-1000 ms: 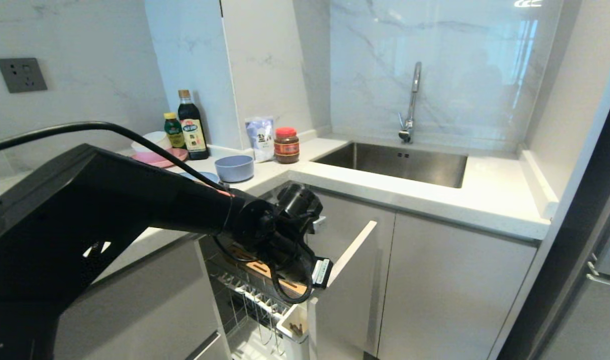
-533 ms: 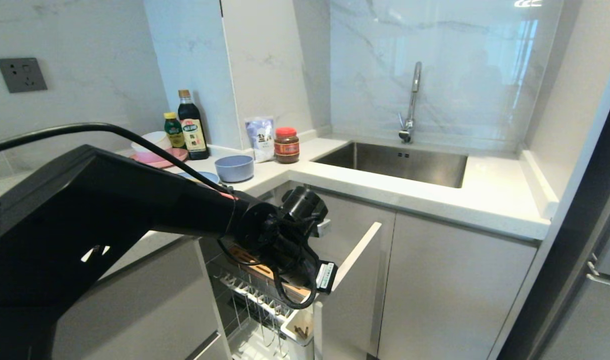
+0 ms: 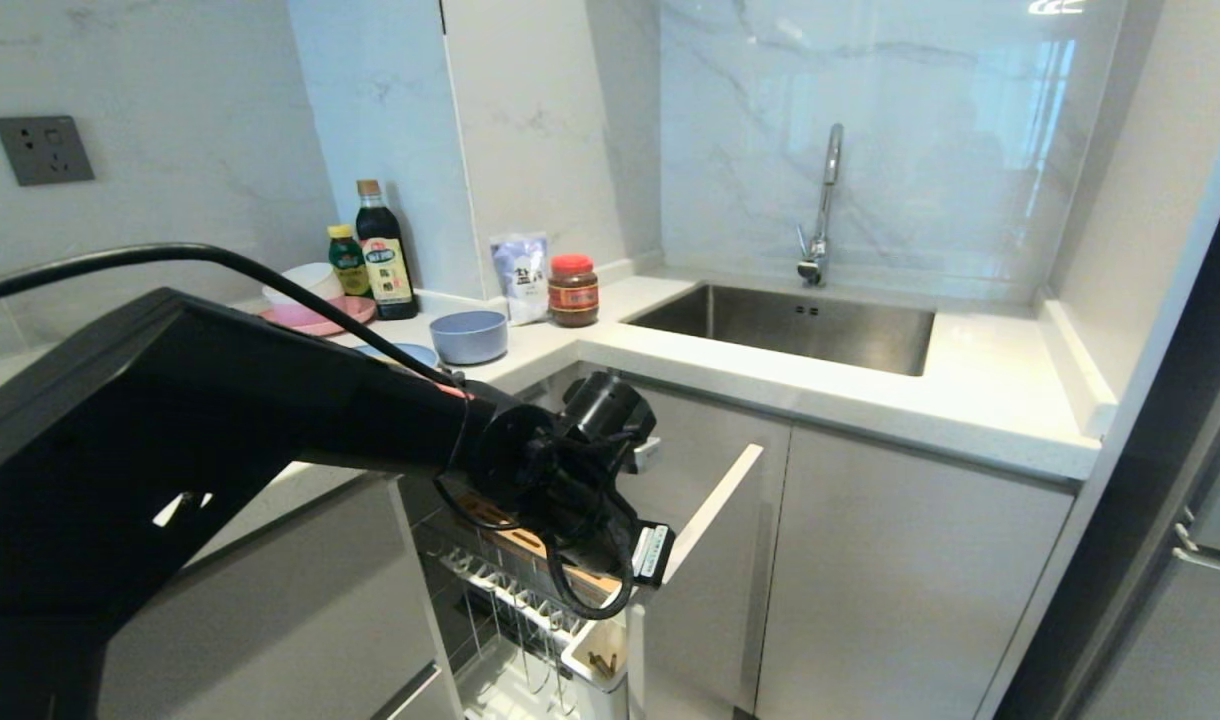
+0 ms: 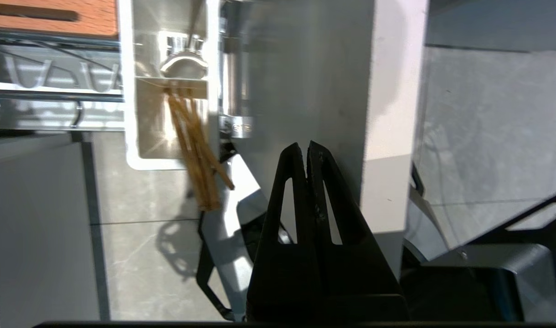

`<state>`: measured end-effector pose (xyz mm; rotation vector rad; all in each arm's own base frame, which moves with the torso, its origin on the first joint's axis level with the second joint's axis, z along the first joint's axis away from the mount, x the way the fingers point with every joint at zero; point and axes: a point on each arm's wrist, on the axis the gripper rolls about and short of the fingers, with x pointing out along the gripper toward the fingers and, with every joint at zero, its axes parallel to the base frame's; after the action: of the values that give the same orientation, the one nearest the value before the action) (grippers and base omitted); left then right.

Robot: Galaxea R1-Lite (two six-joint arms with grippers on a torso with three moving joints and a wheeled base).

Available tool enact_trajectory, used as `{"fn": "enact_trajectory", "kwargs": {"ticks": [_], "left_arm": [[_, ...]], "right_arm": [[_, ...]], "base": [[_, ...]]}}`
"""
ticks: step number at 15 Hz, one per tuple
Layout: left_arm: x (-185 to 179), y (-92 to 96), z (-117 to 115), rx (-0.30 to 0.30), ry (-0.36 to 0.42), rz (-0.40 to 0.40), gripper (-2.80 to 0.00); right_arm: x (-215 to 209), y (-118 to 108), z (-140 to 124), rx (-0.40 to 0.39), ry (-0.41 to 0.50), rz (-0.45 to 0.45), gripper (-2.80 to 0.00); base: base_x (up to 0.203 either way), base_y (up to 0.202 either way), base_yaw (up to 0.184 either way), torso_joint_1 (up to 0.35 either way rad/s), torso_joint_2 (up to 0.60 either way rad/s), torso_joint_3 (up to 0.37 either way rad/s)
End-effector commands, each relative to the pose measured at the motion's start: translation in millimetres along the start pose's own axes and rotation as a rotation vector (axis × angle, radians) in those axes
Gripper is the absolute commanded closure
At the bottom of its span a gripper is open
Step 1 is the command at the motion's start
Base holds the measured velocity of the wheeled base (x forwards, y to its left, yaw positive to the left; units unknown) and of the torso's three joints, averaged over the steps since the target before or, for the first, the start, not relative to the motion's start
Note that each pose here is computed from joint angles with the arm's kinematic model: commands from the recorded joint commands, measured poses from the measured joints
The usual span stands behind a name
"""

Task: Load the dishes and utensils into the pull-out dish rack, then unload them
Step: Open the cupboard, then pick up the bowl and place it in the cupboard

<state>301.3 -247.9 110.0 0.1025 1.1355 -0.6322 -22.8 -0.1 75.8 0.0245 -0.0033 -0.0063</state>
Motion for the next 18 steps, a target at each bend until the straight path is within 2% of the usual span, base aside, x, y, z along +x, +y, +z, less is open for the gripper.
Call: {"fn": "enact_trajectory", "kwargs": {"ticks": [1,5,9,14,18], "left_arm": [[-1.4,8.4,2.8,-0.015,-0.018,0.062,0.0],[-17.3,38.3,19.8,-0.067,-0.109,0.199,0.0],[-65.4,57.0,37.7,-0.121,-0.263,0.263,0.0],[-161.5,53.9,33.0,-0.149,-0.493,0.287,0.0],[-245.2,34.6,-5.2,-0.137,-0.677,0.27,0.0]], "right_arm": [[-0.2,0.0,-0.5,0.0,-0.003,0.0,0.0],[-0.2,0.0,-0.5,0.0,-0.003,0.0,0.0],[-0.1,0.0,-0.5,0.0,-0.002,0.0,0.0],[-0.2,0.0,-0.5,0.0,-0.003,0.0,0.0],[-0.2,0.0,-0.5,0.0,-0.003,0.0,0.0]], "base": [[0.0,0.0,0.0,0.0,0.0,0.0],[0.0,0.0,0.0,0.0,0.0,0.0],[0.0,0.0,0.0,0.0,0.0,0.0],[0.0,0.0,0.0,0.0,0.0,0.0],[0.0,0.0,0.0,0.0,0.0,0.0]]}}
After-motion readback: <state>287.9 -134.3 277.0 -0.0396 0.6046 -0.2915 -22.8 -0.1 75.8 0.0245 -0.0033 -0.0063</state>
